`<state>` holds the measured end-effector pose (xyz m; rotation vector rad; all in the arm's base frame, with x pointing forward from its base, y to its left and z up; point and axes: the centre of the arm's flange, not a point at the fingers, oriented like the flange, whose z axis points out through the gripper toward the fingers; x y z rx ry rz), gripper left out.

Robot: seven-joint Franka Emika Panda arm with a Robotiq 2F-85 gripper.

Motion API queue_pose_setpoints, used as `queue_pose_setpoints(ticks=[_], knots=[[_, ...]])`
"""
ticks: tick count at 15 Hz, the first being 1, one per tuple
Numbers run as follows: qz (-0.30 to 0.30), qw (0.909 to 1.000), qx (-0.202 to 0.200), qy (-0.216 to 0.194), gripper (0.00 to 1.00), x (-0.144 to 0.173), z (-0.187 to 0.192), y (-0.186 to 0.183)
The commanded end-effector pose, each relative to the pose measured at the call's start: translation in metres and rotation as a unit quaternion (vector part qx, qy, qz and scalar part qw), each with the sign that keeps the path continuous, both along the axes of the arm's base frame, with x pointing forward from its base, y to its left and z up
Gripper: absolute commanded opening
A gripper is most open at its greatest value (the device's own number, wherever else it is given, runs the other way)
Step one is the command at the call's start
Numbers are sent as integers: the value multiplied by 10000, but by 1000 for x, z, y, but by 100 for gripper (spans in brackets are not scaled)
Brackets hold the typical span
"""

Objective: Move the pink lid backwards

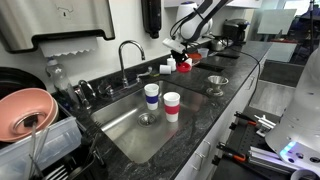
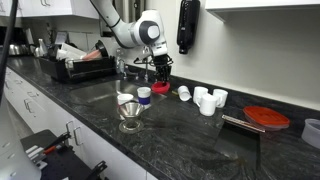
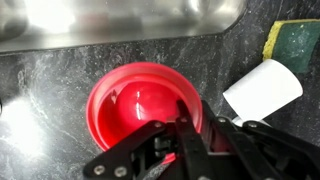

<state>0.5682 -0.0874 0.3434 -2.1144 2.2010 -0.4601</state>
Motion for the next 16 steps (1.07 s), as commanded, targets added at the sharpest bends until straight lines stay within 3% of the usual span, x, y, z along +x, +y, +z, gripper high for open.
queue_pose_setpoints(ticks=[1,9,10,13,16], knots=[[17,10000,-7,-2,15,0,0,1],[32,10000,-14,-1,15,0,0,1],[32,10000,-14,-1,4,0,0,1],[382,9991,-173,77,4,10,1,-8],[1094,9934,-283,193,4,22,6,-17]])
